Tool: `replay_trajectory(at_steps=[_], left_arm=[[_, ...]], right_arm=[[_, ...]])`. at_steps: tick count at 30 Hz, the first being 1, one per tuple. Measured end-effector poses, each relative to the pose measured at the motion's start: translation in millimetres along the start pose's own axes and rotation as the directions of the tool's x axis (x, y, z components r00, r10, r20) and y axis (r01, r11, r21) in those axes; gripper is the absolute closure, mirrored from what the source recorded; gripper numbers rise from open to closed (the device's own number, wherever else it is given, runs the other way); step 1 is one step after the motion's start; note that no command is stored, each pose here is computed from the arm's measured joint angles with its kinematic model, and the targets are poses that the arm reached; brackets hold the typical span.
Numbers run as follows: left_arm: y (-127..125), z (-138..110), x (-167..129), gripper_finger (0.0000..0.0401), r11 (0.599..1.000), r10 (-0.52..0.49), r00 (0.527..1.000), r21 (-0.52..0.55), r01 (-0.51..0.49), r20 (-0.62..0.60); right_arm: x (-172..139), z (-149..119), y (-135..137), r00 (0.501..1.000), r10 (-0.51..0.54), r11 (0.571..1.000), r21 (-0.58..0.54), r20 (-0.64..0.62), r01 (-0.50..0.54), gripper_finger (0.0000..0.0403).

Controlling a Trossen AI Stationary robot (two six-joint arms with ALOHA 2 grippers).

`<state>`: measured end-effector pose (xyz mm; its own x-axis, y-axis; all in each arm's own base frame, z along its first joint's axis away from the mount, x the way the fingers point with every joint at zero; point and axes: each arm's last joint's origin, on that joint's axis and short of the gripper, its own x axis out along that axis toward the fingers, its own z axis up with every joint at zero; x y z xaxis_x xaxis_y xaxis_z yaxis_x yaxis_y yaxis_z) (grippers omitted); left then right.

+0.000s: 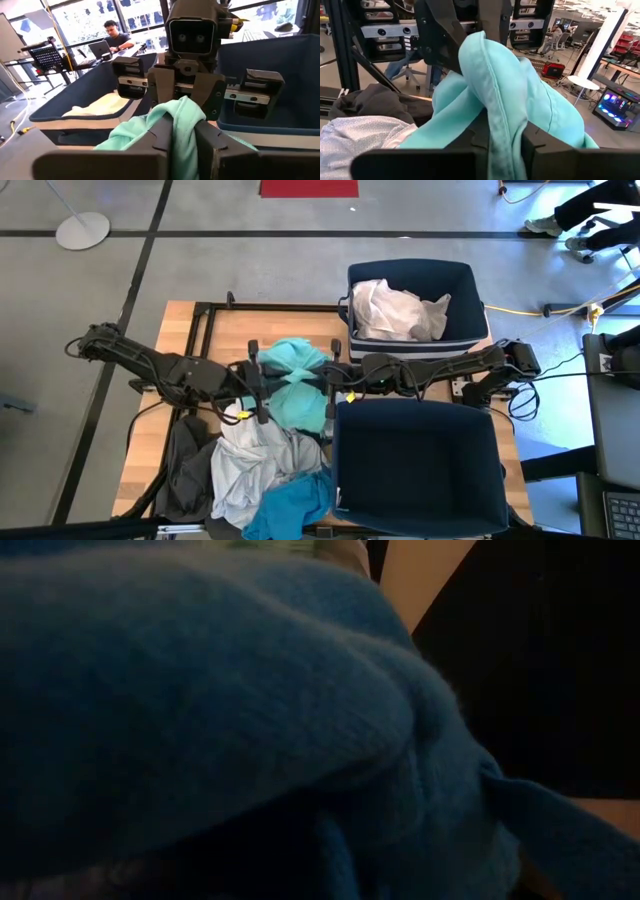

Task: Sort clothes
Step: Put the light blue shorts into the bottom blue bin

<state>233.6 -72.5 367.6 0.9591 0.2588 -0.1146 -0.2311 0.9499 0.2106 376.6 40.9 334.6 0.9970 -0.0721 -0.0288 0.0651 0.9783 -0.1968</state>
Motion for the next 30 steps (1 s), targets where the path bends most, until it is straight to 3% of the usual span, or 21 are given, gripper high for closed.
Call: replay_trajectory(at_steps=[5,11,19,30], left_arm=[[3.9,3.8,-4.7,0.0291,1.000,0.000,1.000,0.001,0.000,0.003],[15.7,8.9,-23.9,0.0236,1.000,-0.005,0.999,-0.013,0.005,-0.041],[36.3,0.7,-53.2,0.0229,0.995,-0.005,0.991,-0.101,-0.009,-0.136],[43.4,-9.1,-69.8,0.0229,0.991,-0.022,0.976,-0.134,-0.007,-0.215]], right_arm=[[-0.5,3.0,-0.7,1.000,-0.003,1.000,-0.020,0.012,0.003,0.0384],[0.0,14.9,-3.6,0.999,-0.033,0.999,-0.015,0.042,0.034,0.0380],[-0.8,48.6,-11.8,0.995,-0.085,0.994,-0.067,0.053,0.089,0.0381],[-19.6,124.7,-31.5,0.988,-0.136,0.984,-0.104,0.079,0.144,0.0379]])
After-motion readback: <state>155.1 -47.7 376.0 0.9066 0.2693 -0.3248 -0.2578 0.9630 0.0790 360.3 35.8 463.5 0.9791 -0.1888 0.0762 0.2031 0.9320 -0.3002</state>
